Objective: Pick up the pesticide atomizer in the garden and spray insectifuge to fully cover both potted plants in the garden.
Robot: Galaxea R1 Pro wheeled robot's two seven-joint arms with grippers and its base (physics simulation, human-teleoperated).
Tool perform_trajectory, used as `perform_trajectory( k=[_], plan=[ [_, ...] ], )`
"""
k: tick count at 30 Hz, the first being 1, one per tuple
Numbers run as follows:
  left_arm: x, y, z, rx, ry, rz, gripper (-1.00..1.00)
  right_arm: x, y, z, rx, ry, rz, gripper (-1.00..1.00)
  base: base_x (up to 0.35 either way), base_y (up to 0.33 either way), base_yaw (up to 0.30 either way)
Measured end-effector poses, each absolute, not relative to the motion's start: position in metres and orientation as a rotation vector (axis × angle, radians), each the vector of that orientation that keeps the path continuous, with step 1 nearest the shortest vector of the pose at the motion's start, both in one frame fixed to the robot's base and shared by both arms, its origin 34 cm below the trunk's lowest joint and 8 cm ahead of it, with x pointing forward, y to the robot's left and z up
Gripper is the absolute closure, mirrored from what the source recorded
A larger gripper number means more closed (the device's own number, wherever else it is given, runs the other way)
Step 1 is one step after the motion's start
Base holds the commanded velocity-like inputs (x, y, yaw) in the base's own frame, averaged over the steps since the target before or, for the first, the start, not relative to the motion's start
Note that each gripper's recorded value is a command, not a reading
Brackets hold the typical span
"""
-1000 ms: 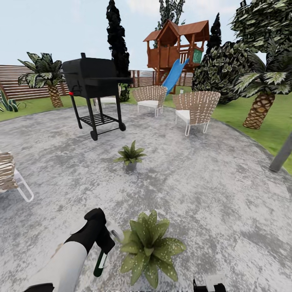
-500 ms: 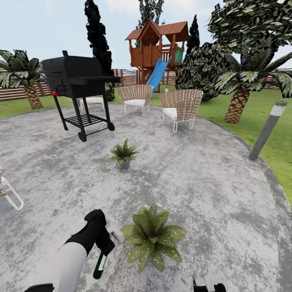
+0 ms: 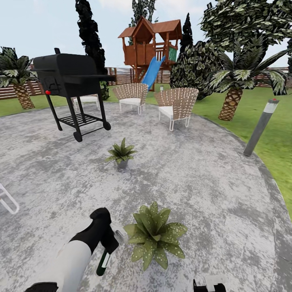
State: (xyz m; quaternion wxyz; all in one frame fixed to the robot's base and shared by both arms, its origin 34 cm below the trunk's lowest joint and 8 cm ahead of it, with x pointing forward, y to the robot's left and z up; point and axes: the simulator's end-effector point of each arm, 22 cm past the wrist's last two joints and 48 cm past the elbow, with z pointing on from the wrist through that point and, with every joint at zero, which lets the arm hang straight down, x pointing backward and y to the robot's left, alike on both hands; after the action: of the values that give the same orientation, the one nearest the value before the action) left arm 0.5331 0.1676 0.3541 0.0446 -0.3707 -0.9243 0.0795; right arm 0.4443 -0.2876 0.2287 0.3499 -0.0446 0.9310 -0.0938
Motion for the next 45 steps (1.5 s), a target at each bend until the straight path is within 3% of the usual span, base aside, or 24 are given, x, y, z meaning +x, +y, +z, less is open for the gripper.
perform_trajectory(
  k=[16, 37, 45],
  plan=[
    [0.504, 0.183, 0.34, -1.006, -2.793, 0.213, 1.0, 0.444, -0.288, 0.229, -0.116, 2.412, -0.243, -1.0, 0.0, 0.006, -0.069],
    [0.512, 0.18, 0.345, -1.013, -2.809, 0.209, 1.0, 0.444, -0.287, 0.229, -0.116, 2.412, -0.242, -1.0, 0.005, 0.296, -0.297],
    [0.516, 0.176, 0.348, -1.026, -2.812, 0.205, 1.0, 0.444, -0.287, 0.229, -0.116, 2.412, -0.243, -1.0, 0.117, 0.184, -0.04]
  ],
)
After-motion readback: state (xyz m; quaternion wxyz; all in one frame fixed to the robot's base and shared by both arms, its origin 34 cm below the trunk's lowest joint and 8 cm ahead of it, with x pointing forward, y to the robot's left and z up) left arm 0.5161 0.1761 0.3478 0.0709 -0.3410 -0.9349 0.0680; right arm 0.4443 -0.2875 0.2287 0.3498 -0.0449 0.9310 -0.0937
